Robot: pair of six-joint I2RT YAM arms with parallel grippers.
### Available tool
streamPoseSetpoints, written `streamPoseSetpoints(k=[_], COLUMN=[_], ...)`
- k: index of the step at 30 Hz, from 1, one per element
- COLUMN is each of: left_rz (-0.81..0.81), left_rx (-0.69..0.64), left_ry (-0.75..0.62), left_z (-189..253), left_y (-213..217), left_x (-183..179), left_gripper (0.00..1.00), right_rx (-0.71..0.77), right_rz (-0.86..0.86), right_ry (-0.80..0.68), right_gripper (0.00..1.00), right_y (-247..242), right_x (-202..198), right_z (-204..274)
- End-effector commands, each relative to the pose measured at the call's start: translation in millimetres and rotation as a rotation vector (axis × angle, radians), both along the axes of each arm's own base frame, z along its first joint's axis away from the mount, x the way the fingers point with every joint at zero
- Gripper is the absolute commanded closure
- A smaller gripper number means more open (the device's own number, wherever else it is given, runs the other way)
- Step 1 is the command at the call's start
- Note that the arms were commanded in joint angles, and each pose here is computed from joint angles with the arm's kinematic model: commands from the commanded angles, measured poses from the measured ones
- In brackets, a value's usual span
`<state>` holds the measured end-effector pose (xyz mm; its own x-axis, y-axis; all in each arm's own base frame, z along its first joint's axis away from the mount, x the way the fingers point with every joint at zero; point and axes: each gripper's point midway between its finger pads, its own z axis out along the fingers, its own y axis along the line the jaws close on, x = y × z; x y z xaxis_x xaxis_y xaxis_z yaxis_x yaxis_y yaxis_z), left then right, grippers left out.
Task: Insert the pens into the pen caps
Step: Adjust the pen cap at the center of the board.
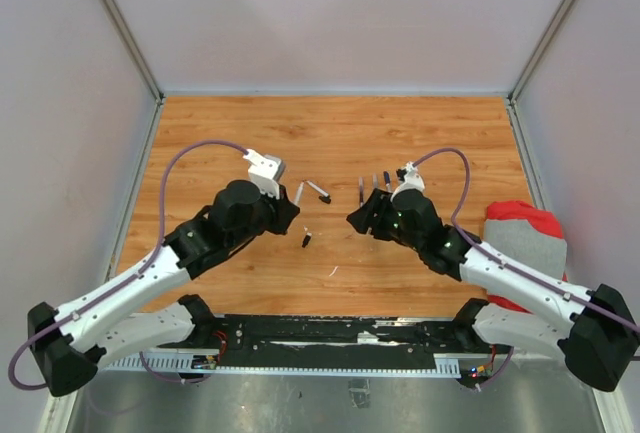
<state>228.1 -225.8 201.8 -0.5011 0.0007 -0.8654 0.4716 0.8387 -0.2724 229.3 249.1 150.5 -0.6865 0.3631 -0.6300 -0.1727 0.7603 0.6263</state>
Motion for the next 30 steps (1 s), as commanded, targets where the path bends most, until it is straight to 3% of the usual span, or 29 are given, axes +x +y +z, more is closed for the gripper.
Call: streamPoseSetpoints(k=[1,13,24,30], left_rz=[0.111,0.236,0.371,0.392], left_rx=[0.048,0.004,-0.039,-0.033], left_ry=[-0.094,-0.089,-0.259,-0.257], left_z=[31.2,45.4,85.9,84.4], left_y=[36.0,96.3,139.5,143.6], left_x=[3.6,11.7,-7.8,-7.9], left_gripper=[1.0,0.99,1.0,1.0], right_rx=[-0.128,-0.332,-0.439,-0.473], right_rz=[-0.091,-0.192,-0.212,-0.217], right_ry=[0.056,0.257,0.47,0.529], right_gripper=[0.4,0.37,0.37,0.39], right_y=[-15.5,23.7,76.5,96.2], right_x=[7.2,20.3,22.7,25.9], right_z=[-7.0,-29.2,-59.0,-74.3])
